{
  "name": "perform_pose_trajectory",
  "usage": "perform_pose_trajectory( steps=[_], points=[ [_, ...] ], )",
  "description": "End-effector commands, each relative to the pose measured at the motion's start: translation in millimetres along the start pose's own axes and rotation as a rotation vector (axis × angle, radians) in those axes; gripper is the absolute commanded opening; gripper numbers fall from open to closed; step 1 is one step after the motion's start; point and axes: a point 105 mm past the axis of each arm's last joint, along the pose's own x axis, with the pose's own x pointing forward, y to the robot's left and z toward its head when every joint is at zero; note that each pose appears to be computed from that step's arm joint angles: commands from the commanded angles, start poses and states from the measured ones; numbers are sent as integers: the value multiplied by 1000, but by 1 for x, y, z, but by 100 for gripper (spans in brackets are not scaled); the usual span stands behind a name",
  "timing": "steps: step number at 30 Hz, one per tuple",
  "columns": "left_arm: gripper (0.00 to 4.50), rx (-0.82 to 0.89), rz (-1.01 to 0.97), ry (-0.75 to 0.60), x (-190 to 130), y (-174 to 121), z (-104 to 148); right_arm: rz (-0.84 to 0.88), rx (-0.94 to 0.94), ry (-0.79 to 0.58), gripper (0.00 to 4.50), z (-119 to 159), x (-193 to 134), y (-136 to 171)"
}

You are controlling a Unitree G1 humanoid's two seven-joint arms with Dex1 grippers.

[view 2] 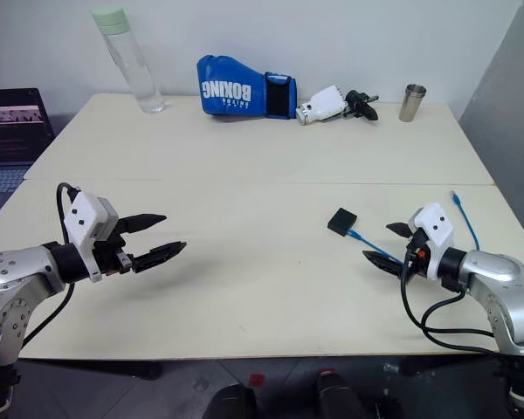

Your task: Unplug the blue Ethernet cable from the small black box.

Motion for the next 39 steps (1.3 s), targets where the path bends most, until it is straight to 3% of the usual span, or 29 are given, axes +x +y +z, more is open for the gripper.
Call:
perform_pose_trajectory(
  steps=[1,14,20,25,39],
  points=[
    [388,23,-9,-18,-4,2,11,-15,-42,-38,450,15,-6,-4],
    [388,39,-27,-33,2,-1,25,-18,-42,-31,450,13,-7,-5],
    [388,87,-166,-100,21,-25,49,-21,-43,-31,450,14,-7,-4],
    [388,127,-261,-82,36,-40,54,-19,-40,-25,450,12,-5,1],
    [388,153,-496,-88,63,-67,60,-24,63,62,450,-17,38,-27]
  ],
)
